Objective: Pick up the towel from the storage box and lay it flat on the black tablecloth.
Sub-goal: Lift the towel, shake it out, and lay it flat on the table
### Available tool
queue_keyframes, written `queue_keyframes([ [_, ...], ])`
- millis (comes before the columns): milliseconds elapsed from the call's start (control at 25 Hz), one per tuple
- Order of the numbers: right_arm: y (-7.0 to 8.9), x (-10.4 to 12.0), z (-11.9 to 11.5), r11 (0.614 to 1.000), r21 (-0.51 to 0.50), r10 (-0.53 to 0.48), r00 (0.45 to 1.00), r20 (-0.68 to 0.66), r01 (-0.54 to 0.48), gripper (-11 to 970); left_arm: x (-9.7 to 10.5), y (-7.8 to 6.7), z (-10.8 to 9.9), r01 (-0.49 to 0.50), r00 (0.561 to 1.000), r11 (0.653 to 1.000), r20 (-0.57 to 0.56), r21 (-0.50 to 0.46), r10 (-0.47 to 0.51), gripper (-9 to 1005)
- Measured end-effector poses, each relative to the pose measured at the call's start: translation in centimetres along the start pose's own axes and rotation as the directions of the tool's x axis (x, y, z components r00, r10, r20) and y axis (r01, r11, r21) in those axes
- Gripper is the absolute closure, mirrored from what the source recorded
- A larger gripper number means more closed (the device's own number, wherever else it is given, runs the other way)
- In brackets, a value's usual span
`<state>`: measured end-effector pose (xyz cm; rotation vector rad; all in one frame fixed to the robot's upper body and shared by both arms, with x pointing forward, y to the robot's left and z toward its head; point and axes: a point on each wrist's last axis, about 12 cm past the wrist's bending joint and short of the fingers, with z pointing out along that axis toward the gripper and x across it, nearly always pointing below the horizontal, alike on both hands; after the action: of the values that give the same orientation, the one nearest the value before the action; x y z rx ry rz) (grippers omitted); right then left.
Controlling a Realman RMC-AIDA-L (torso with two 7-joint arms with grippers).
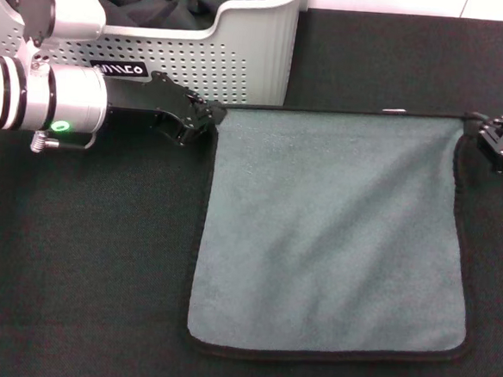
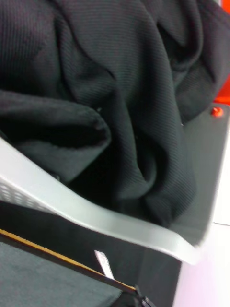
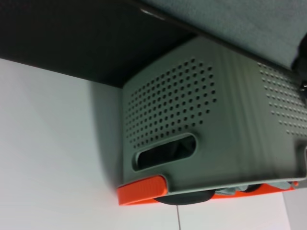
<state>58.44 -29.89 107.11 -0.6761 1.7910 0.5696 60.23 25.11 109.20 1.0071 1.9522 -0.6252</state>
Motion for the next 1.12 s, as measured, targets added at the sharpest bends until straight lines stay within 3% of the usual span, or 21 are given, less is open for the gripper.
queue_keyframes([
  [1120, 0.0, 0.1, 0.5, 1.000, 0.010, -0.010, 1.000, -0.022, 0.010, 849, 0.9, -0.5, 1.2, -0.038, 0.998, 0.999, -0.054, -0.031, 0.037, 983],
])
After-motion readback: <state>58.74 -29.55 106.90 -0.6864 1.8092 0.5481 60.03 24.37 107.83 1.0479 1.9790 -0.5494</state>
